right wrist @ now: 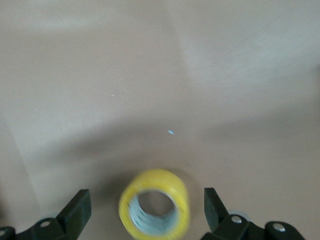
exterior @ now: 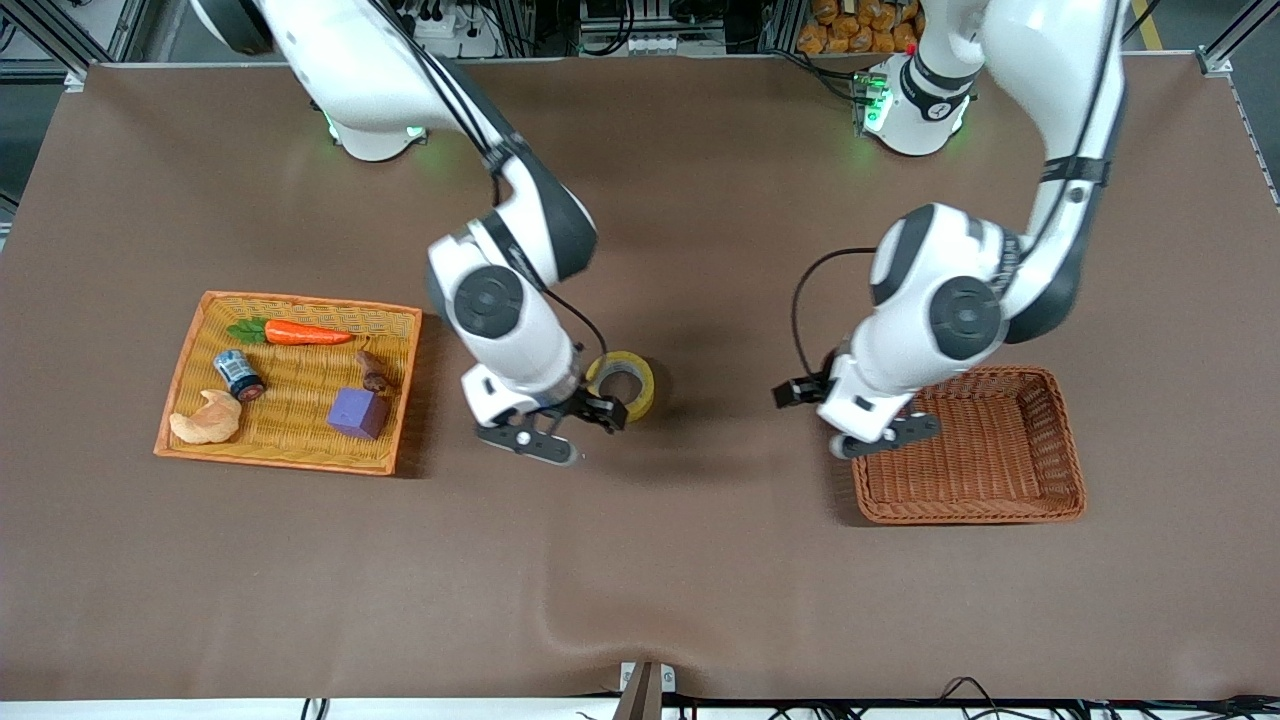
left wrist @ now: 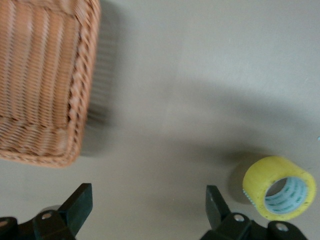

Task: Transfer tape with both arms
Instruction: 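Set the tape on the table midway between the two grippers, then grasp the tape with the left gripper while the right gripper withdraws, then carry the tape with the left gripper over the brown basket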

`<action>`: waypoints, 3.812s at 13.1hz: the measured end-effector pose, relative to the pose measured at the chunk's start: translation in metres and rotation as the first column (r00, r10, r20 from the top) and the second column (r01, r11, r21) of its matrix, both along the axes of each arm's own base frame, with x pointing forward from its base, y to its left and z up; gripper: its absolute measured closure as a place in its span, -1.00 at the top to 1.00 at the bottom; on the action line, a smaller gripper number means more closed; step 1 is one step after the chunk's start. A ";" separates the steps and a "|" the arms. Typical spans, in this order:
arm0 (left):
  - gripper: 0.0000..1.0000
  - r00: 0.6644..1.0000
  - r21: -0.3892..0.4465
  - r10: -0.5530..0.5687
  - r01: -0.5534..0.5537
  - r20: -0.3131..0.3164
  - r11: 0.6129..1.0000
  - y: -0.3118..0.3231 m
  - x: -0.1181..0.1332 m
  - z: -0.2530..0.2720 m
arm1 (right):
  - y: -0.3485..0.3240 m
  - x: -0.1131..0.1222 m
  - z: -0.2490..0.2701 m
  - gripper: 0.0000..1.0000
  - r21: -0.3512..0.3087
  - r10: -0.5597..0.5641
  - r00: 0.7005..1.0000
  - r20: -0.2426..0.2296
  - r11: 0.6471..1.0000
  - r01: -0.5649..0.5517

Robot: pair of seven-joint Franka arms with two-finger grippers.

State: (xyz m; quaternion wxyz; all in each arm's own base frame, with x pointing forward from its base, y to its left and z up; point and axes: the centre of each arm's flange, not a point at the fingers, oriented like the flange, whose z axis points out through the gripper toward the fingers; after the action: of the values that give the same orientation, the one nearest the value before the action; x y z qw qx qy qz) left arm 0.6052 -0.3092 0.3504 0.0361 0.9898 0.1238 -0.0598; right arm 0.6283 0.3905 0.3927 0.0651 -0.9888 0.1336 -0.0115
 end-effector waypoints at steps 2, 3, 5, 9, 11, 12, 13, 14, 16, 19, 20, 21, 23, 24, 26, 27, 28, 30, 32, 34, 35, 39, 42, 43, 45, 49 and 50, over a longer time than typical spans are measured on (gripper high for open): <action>1.00 1.000 0.072 0.004 -0.004 -0.001 0.997 -0.043 -0.024 -0.018 | -0.042 0.006 0.047 1.00 -0.003 0.019 1.000 -0.006 1.000 -0.019; 1.00 1.000 0.094 0.009 -0.009 -0.003 0.996 -0.062 -0.035 -0.028 | -0.064 0.012 0.062 1.00 0.000 0.013 1.000 0.001 1.000 -0.013; 1.00 1.000 0.097 0.031 -0.031 0.004 0.995 -0.091 -0.044 -0.044 | -0.106 0.020 0.086 1.00 0.006 0.019 1.000 0.022 1.000 -0.019; 1.00 0.999 0.072 0.015 -0.017 0.028 0.997 -0.146 -0.061 -0.096 | -0.186 0.004 0.157 1.00 0.007 -0.001 0.996 0.088 1.000 0.001; 1.00 0.996 0.024 0.036 -0.038 0.079 0.999 -0.169 -0.067 -0.118 | -0.240 -0.013 0.190 1.00 -0.063 0.025 0.993 0.112 0.998 -0.018; 1.00 0.995 0.012 0.044 -0.045 0.090 0.999 -0.176 -0.070 -0.123 | -0.262 -0.023 0.199 1.00 -0.106 0.055 0.993 0.100 0.993 -0.044; 1.00 0.994 0.006 0.046 -0.046 0.095 0.999 -0.183 -0.074 -0.125 | -0.281 -0.030 0.207 1.00 -0.131 0.065 0.995 0.082 0.990 -0.054; 1.00 0.994 0.001 0.045 -0.046 0.100 0.999 -0.187 -0.076 -0.125 | -0.298 -0.035 0.214 1.00 -0.143 0.060 0.996 0.065 0.988 -0.051; 1.00 0.992 -0.015 0.051 -0.050 0.116 0.999 -0.189 -0.074 -0.123 | -0.331 -0.043 0.226 1.00 -0.153 0.087 0.996 0.013 0.985 -0.084; 1.00 0.986 -0.050 0.071 -0.065 0.149 0.997 -0.191 -0.069 -0.128 | -0.384 -0.043 0.225 1.00 -0.155 0.122 0.992 -0.015 0.980 -0.122; 1.00 0.987 -0.045 0.065 -0.059 0.149 0.997 -0.192 -0.071 -0.133 | -0.395 -0.042 0.224 1.00 -0.155 0.122 0.992 -0.017 0.980 -0.123; 1.00 0.987 -0.035 0.048 -0.043 0.153 0.998 -0.194 -0.074 -0.139 | -0.400 -0.042 0.224 1.00 -0.155 0.127 0.992 -0.018 0.980 -0.128; 1.00 0.986 -0.003 -0.003 0.004 0.168 1.000 -0.202 -0.084 -0.151 | -0.402 -0.042 0.228 1.00 -0.157 0.142 0.990 -0.008 0.977 -0.142; 1.00 0.985 0.009 -0.023 0.022 0.169 1.000 -0.206 -0.090 -0.157 | -0.400 -0.041 0.231 1.00 -0.158 0.155 0.988 -0.002 0.975 -0.153; 1.00 0.984 0.024 -0.048 0.045 0.171 0.999 -0.211 -0.096 -0.165 | -0.399 -0.040 0.230 1.00 -0.159 0.177 0.984 -0.003 0.972 -0.175; 0.99 0.983 0.028 -0.055 0.051 0.175 0.998 -0.211 -0.097 -0.166 | -0.398 -0.037 0.226 1.00 -0.158 0.188 0.982 -0.011 0.970 -0.187; 0.81 0.982 0.031 -0.057 0.053 0.178 0.998 -0.211 -0.096 -0.165 | -0.397 -0.034 0.219 1.00 -0.157 0.195 0.981 -0.022 0.968 -0.196; 0.34 0.981 0.044 -0.069 0.062 0.182 0.997 -0.210 -0.096 -0.166 | -0.395 -0.024 0.205 1.00 -0.155 0.202 0.979 -0.038 0.966 -0.205; -0.12 0.977 0.065 -0.093 0.082 0.192 0.995 -0.210 -0.097 -0.167 | -0.395 -0.020 0.200 1.00 -0.154 0.201 0.979 -0.044 0.966 -0.206; -0.57 0.977 0.071 -0.097 0.085 0.191 0.994 -0.209 -0.097 -0.167 | -0.396 -0.020 0.202 1.00 -0.155 0.201 0.979 -0.042 0.966 -0.205; -0.55 0.978 0.077 -0.097 0.084 0.186 0.993 -0.209 -0.097 -0.167 | -0.396 -0.020 0.204 1.00 -0.155 0.202 0.979 -0.040 0.966 -0.206; -0.56 0.981 0.102 -0.088 0.071 0.175 0.992 -0.207 -0.090 -0.145 | -0.396 -0.020 0.211 1.00 -0.158 0.203 0.979 -0.028 0.966 -0.205; -0.56 0.976 0.083 -0.046 0.029 0.213 0.996 -0.195 -0.069 -0.094 | -0.395 -0.020 0.212 1.00 -0.158 0.207 0.978 -0.026 0.965 -0.209; -0.56 0.975 0.080 -0.023 0.006 0.222 0.997 -0.183 -0.058 -0.075 | -0.393 -0.020 0.213 1.00 -0.159 0.210 0.977 -0.023 0.965 -0.211; -0.56 0.975 0.093 0.021 -0.043 0.220 0.995 -0.151 -0.036 -0.046 | -0.390 -0.021 0.214 1.00 -0.157 0.216 0.976 -0.028 0.963 -0.218; -0.56 0.978 0.129 0.006 -0.034 0.209 0.991 -0.069 0.001 -0.007 | -0.391 -0.034 0.231 1.00 -0.155 0.216 0.976 -0.031 0.964 -0.219; -0.56 0.978 0.136 -0.009 -0.019 0.208 0.991 -0.043 0.009 0.004 | -0.391 -0.036 0.236 1.00 -0.156 0.217 0.976 -0.021 0.963 -0.217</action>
State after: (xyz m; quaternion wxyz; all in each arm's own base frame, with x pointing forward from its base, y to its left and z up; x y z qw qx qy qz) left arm 0.6147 -0.3524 0.3545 -0.0189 0.9905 0.1257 0.0528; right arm 0.5920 -0.0004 0.6291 -0.0127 -0.9996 0.0233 -0.0129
